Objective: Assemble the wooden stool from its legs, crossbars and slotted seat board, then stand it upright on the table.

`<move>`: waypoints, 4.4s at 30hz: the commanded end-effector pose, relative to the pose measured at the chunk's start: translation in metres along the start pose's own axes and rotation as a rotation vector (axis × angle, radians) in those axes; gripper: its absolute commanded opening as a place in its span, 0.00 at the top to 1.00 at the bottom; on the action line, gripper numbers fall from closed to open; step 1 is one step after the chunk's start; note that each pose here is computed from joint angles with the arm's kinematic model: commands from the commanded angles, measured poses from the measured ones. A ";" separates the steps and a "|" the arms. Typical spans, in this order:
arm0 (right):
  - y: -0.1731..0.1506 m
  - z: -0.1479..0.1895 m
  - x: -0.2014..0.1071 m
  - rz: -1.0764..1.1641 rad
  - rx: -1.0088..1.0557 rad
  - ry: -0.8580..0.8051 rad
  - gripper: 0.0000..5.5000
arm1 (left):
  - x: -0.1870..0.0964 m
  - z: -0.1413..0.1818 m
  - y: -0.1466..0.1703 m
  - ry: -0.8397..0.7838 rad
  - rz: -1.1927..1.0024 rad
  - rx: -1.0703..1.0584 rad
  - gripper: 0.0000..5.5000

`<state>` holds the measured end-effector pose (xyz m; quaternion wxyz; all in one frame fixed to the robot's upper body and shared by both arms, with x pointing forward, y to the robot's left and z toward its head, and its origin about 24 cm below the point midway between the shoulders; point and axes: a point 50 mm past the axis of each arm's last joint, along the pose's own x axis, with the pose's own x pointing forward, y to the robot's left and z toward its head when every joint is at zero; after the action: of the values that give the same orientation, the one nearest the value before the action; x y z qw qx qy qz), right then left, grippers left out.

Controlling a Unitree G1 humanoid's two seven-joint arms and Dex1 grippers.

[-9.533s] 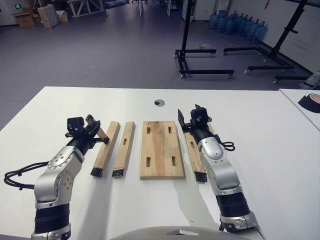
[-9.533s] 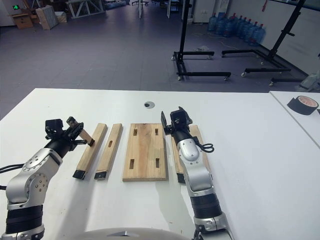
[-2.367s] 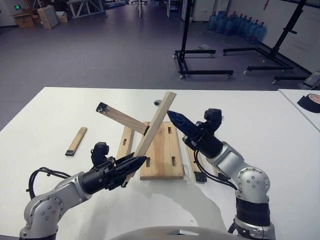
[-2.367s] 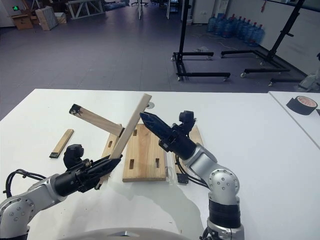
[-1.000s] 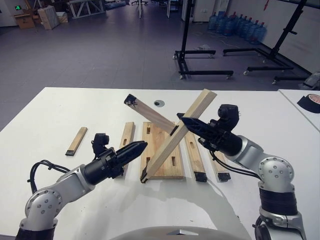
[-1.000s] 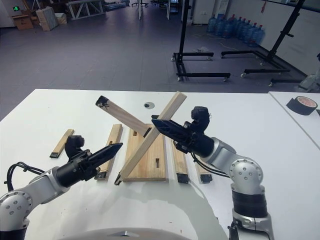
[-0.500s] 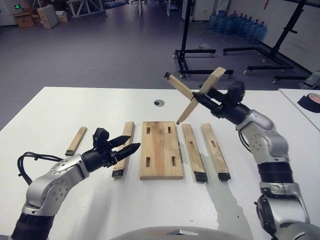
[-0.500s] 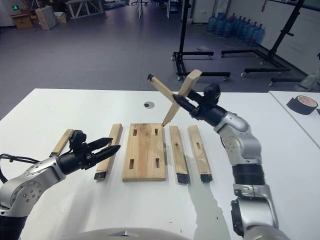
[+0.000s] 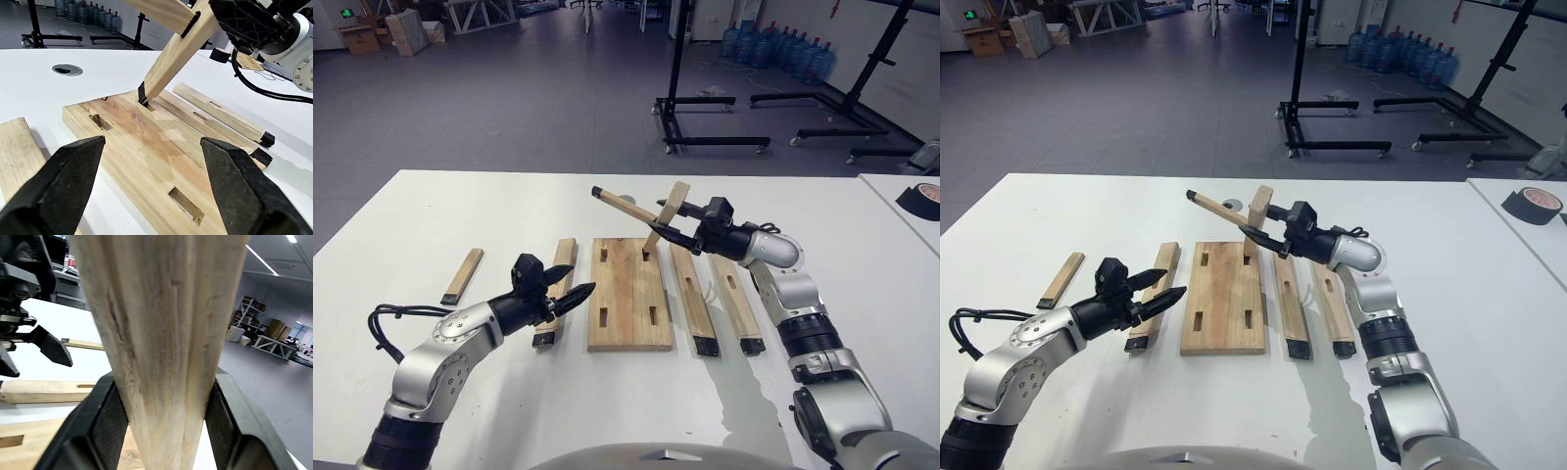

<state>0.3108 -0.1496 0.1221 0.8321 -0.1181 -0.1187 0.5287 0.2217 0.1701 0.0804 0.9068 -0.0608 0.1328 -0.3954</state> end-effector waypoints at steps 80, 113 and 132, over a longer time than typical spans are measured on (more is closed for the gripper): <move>-0.054 0.090 -0.049 -0.086 0.282 0.004 0.32 | 0.008 -0.060 -0.010 0.219 0.091 0.012 0.35; -0.034 0.099 -0.048 -0.492 0.521 -0.289 0.32 | 0.011 -0.055 -0.022 0.113 0.140 -0.113 0.35; 0.099 -0.061 -0.117 -1.018 0.699 0.906 0.32 | 0.013 -0.033 -0.042 -0.084 0.169 -0.215 0.35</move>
<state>0.2109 -0.2173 0.0447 0.9549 0.0117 0.2967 -0.0016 0.1895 0.1298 0.0501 0.9268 -0.1620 0.1501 -0.3039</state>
